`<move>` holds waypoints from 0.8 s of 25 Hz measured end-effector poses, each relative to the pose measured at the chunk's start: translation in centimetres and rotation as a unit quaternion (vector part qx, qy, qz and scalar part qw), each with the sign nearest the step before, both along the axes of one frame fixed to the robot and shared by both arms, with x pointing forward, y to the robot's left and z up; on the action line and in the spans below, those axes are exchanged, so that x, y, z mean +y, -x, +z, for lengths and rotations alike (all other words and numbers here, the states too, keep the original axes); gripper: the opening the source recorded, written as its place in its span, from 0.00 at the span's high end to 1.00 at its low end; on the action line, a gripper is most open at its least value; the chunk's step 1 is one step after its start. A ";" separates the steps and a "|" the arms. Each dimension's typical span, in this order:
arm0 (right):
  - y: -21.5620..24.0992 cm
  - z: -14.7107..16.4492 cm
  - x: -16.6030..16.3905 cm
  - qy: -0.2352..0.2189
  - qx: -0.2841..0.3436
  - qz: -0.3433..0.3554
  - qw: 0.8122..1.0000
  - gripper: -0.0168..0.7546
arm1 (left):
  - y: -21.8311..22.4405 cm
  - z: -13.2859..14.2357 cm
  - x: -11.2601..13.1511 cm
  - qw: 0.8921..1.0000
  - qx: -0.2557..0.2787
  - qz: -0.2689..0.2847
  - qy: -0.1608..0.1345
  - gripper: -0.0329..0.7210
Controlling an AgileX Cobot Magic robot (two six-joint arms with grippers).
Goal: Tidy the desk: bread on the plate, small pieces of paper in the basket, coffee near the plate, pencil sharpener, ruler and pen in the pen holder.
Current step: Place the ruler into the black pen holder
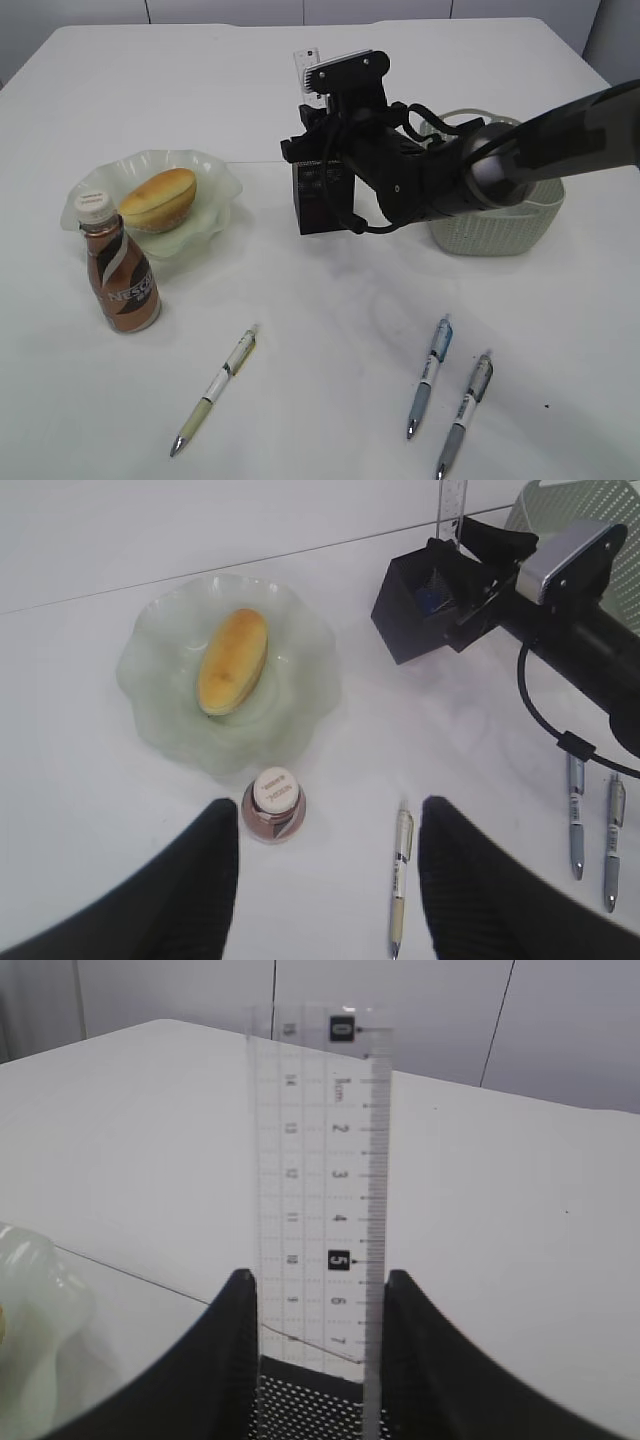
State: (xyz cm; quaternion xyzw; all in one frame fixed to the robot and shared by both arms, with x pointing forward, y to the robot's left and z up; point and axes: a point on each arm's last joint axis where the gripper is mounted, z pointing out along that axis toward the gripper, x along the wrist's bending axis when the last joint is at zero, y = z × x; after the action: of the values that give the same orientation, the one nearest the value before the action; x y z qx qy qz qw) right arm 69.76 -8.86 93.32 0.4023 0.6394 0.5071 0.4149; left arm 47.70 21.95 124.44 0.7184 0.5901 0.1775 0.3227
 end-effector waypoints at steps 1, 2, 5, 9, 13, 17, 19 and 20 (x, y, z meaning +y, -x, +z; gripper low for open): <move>0.0 0.0 0.0 0.000 0.000 0.000 1.000 0.61 | 0.0 0.0 0.0 1.000 0.000 0.000 0.000 0.40; 0.0 0.0 0.0 -0.001 0.001 -0.001 1.000 0.60 | 0.0 0.0 0.0 1.000 0.000 0.000 0.000 0.40; 0.0 0.0 0.0 -0.001 0.001 -0.001 1.000 0.57 | 0.0 0.0 0.0 1.000 0.000 0.000 0.000 0.40; 0.0 -0.1 0.0 -0.001 0.004 -0.001 1.000 0.56 | 0.0 0.0 0.0 1.000 0.000 0.000 0.000 0.40; 0.1 -0.3 0.0 0.003 0.017 0.001 1.000 0.55 | 0.0 0.0 0.0 1.000 0.000 0.000 0.001 0.40; 0.1 -0.4 0.0 0.004 0.024 0.002 1.000 0.55 | 0.0 0.0 0.0 1.000 0.001 -0.001 0.002 0.40; 0.0 -0.3 0.1 0.004 0.038 0.004 0.999 0.55 | 0.0 0.0 0.0 1.000 0.001 -0.001 0.002 0.40; 0.0 -0.3 0.1 0.004 0.043 0.004 0.999 0.55 | 0.0 0.0 0.0 1.000 0.001 -0.001 0.002 0.40</move>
State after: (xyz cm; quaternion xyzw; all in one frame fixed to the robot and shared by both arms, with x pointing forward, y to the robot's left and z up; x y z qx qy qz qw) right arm 69.78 -8.72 93.06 0.4189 0.6604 0.4885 0.3870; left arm 47.69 21.91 124.44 0.7185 0.5900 0.1757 0.3238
